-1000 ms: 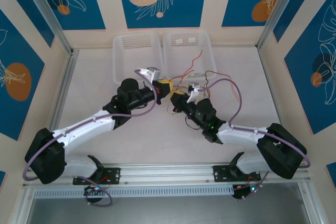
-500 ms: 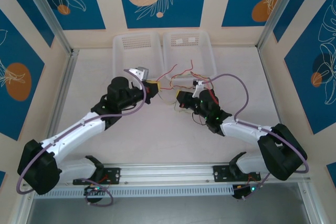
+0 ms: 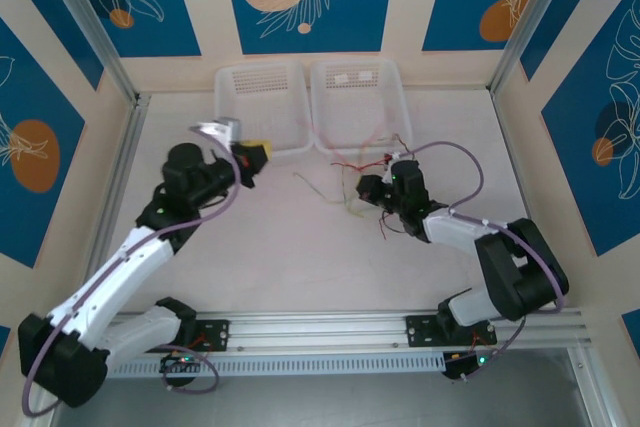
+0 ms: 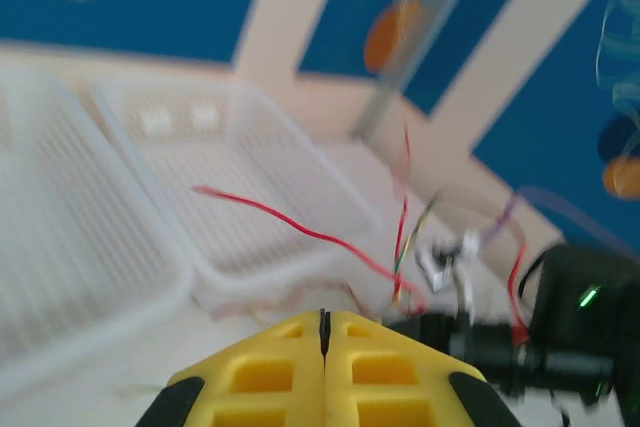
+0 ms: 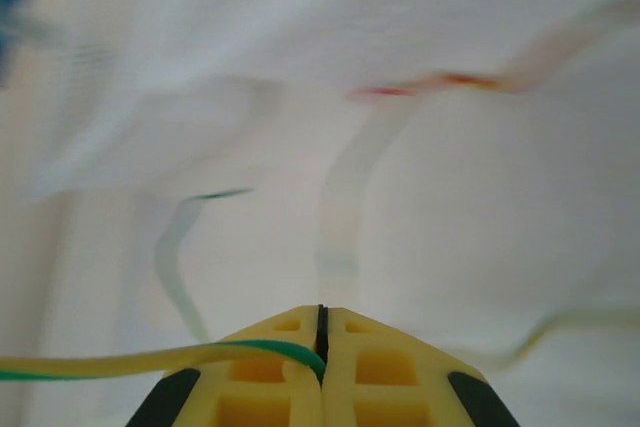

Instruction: Untangle the cables

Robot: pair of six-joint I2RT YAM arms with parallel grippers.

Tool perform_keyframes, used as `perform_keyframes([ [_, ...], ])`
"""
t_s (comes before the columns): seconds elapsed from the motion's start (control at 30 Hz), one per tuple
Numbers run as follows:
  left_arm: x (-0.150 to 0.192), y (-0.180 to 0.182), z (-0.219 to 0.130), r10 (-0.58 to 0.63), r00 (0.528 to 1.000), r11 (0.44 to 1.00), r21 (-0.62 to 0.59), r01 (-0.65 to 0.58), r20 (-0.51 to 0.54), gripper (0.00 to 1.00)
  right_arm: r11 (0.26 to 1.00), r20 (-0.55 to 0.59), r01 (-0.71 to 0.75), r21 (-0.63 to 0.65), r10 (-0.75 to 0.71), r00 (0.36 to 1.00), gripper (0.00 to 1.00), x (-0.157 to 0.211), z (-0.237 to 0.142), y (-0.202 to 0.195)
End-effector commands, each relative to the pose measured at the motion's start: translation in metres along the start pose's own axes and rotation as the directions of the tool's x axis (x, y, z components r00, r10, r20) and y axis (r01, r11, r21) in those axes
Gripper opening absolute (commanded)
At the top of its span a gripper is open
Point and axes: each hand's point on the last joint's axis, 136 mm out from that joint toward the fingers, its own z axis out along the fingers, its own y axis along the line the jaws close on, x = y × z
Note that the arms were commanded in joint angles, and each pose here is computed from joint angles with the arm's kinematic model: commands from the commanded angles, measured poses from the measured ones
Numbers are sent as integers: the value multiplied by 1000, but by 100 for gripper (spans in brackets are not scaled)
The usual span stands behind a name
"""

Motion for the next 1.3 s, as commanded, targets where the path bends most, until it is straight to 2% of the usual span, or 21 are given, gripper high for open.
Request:
perform_keyframes([
  [0.0, -75, -21, -31, 63, 970, 998, 8, -67, 234, 0, 969, -67, -71, 235, 89, 994, 0, 28, -3, -60],
  [0.1, -77, -22, -34, 80, 969, 996, 13, -85, 233, 0, 981, -79, -42, 188, 57, 995, 0, 28, 0, -52],
  [0.27, -50, -12, -10, 62, 989, 997, 30, -66, 134, 0, 996, -64, 61, 70, -57, 996, 0, 25, 3, -19],
  [0.37, -33, -6, 2, 54, 995, 997, 43, -58, 87, 0, 981, -43, 184, -57, -186, 982, 0, 29, 2, 13],
  [0.43, -22, -6, 10, 51, 997, 996, 77, -55, 51, 1, 938, -4, 308, -158, -312, 950, 0, 38, -6, 41],
  [0.6, 18, -26, 28, 123, 989, 968, 228, -101, -81, 26, 777, 119, 530, -341, -523, 844, 0, 60, -38, 102],
  [0.73, 48, -63, 25, 238, 963, 906, 387, -173, -125, 68, 710, 166, 574, -407, -561, 811, 0, 63, -60, 126],
  [0.77, 54, -72, 24, 264, 956, 886, 425, -187, -130, 75, 698, 175, 575, -426, -560, 810, 0, 63, -67, 132],
  [0.8, 60, -80, 23, 284, 949, 871, 450, -197, -134, 80, 691, 177, 574, -440, -560, 810, 0, 62, -71, 136],
  [0.87, 70, -93, 21, 319, 939, 840, 497, -217, -130, 83, 657, 187, 579, -482, -569, 801, 0, 63, -83, 147],
  [0.97, 80, -114, 18, 348, 928, 789, 577, -213, -134, 88, 683, 156, 575, -450, -574, 804, 0, 56, -85, 150],
  [1.1, 90, -137, 13, 401, 903, 721, 661, -207, -155, 86, 768, 92, 541, -343, -545, 833, 0, 38, -78, 142],
  [1.17, 97, -148, 8, 445, 879, 685, 697, -210, -172, 87, 805, 56, 516, -293, -525, 849, 0, 30, -74, 138],
  [1.27, 119, -154, 7, 500, 833, 661, 726, -190, -237, 85, 826, 49, 495, -270, -502, 864, 0, 23, -75, 141],
])
